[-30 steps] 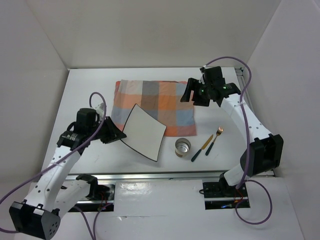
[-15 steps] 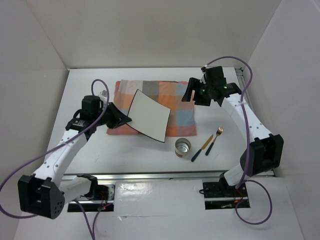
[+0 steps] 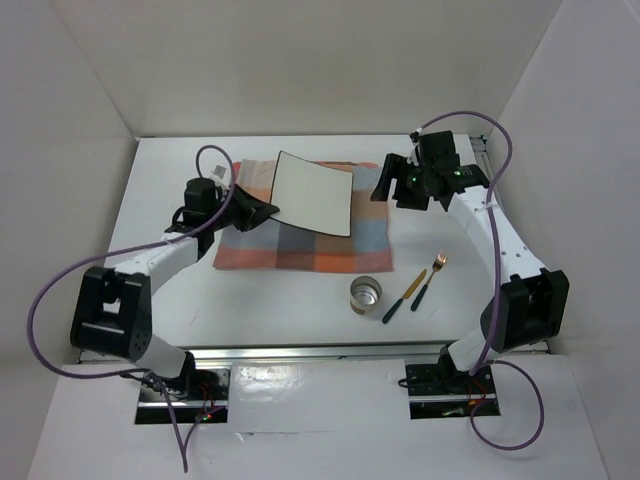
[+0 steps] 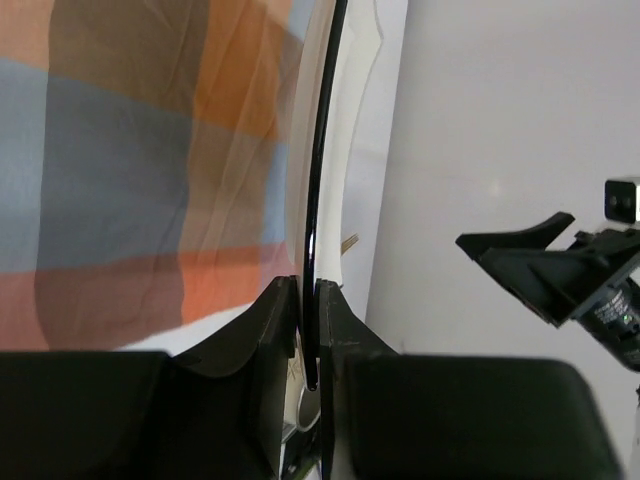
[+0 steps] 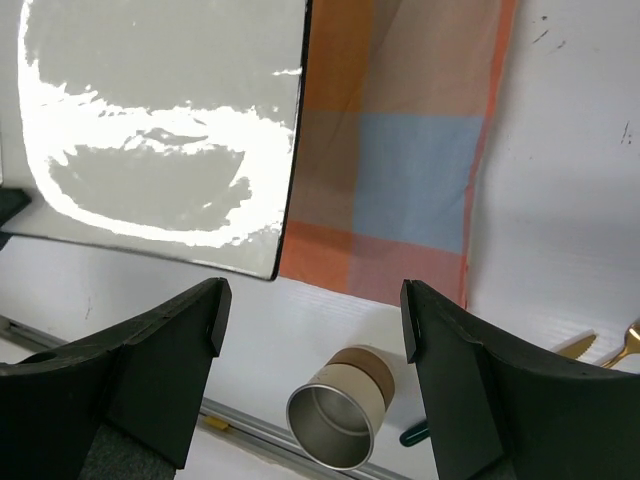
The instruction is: Set the dinner table for one person
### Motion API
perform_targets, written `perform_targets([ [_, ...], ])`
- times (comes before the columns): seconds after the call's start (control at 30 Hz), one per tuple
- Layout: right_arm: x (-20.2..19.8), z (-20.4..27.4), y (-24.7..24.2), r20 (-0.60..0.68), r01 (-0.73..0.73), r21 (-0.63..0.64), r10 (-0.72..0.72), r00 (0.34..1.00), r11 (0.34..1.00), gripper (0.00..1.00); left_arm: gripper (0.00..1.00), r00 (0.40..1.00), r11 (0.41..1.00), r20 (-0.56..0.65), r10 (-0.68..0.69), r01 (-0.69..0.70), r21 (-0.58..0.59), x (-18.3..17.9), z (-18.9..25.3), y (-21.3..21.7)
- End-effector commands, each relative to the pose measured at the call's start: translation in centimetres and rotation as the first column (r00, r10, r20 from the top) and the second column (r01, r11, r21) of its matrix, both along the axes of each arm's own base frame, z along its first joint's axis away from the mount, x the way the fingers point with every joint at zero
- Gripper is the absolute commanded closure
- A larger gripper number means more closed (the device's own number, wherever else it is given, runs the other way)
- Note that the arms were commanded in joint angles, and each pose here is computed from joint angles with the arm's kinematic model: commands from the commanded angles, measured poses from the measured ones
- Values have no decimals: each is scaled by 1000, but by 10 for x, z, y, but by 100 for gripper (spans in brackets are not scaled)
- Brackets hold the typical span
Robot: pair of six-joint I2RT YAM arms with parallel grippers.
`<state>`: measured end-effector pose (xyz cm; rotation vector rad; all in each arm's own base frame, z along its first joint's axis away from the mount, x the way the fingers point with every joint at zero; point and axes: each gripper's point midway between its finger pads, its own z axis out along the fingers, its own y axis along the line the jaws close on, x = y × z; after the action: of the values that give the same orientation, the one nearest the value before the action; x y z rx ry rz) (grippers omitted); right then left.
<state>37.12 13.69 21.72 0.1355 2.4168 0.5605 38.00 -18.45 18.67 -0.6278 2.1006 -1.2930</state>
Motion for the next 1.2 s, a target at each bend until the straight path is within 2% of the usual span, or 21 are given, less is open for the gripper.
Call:
perform_targets([
  [0.0, 2, 35, -5, 92, -3, -5, 4, 996, 1000, 19, 100, 957, 973, 288, -45, 108, -206, 17, 78, -18],
  [0.03, 3, 35, -8, 92, 6, -5, -5, 996, 1000, 19, 100, 949, 969, 314, -40, 113, -218, 19, 78, -19],
  [0.4, 6, 37, -10, 95, 13, -11, -12, 995, 1000, 19, 100, 973, 973, 229, -36, 86, -212, 55, 22, -13],
  [0.6, 7, 32, -15, 78, 29, -20, -27, 997, 999, 19, 100, 982, 975, 186, -37, 76, -210, 52, -1, -13],
  [0.67, 6, 29, -15, 69, 29, -22, -27, 997, 999, 19, 100, 977, 974, 211, -36, 82, -212, 51, 1, -13],
  [0.73, 8, 30, -14, 75, 35, -14, -34, 997, 999, 19, 100, 985, 974, 168, -35, 72, -216, 50, -15, -13],
  [1.17, 4, 27, -13, 58, 40, 2, -40, 997, 999, 19, 100, 995, 983, 85, -50, 64, -170, 46, -46, -2],
])
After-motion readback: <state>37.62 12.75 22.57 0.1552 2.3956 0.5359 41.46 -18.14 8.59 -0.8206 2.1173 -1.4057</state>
